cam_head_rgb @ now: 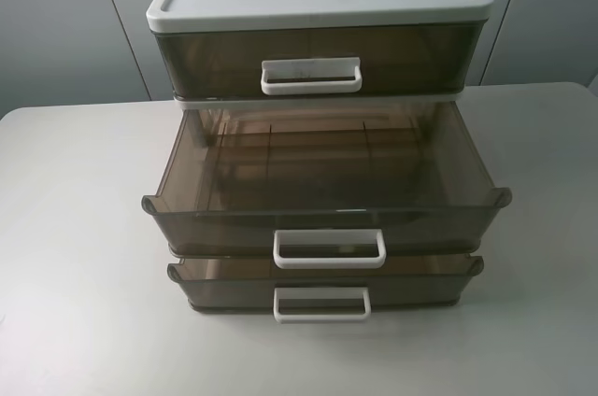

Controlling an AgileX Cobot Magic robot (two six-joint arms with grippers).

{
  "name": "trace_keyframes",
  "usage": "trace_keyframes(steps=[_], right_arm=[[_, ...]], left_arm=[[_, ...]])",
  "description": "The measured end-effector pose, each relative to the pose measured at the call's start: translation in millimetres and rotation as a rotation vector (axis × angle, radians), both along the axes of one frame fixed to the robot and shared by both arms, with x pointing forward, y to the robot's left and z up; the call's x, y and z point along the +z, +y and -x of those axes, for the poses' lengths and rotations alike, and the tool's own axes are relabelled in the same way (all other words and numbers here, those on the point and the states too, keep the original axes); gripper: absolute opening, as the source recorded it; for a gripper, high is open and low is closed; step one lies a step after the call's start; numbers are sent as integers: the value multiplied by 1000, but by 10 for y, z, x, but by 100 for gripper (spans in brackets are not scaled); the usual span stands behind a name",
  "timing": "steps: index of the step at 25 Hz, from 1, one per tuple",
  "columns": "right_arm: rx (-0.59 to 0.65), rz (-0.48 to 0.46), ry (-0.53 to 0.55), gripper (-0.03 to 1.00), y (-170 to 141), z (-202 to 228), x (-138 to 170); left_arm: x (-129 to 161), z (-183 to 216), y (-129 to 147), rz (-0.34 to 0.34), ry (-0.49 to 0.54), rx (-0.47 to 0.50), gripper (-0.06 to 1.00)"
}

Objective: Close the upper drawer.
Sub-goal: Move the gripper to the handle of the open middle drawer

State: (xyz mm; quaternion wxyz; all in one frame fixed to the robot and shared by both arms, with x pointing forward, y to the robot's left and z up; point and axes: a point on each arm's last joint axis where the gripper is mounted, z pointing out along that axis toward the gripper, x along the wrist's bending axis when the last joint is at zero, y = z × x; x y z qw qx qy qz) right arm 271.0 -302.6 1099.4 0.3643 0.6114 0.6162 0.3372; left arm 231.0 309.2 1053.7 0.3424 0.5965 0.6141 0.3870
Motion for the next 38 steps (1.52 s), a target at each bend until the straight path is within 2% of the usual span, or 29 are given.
trace_keyframes(steps=[3,7,11,16,18,23,30,38], right_arm=[[88,39,62,62,59,-315,214],[238,68,180,62,190,-816,314],[465,125,256,62,557,-1196,344],[795,260,302,62,1230,-1362,319],[902,312,352,62,1462,-1361,229],[1155,404,456,66,1892,-1160,-5],[1333,417,543,68,2184,-913,-154],[1379,417,727,68,2415,-952,-522]], left_arm=[[0,0,0,0,0,0,74],[0,0,0,0,0,0,74],[0,0,0,0,0,0,74],[0,0,0,0,0,0,74],[0,0,0,2,0,1,74],[0,0,0,2,0,1,74],[0,0,0,4,0,2,74],[0,0,0,4,0,2,74]])
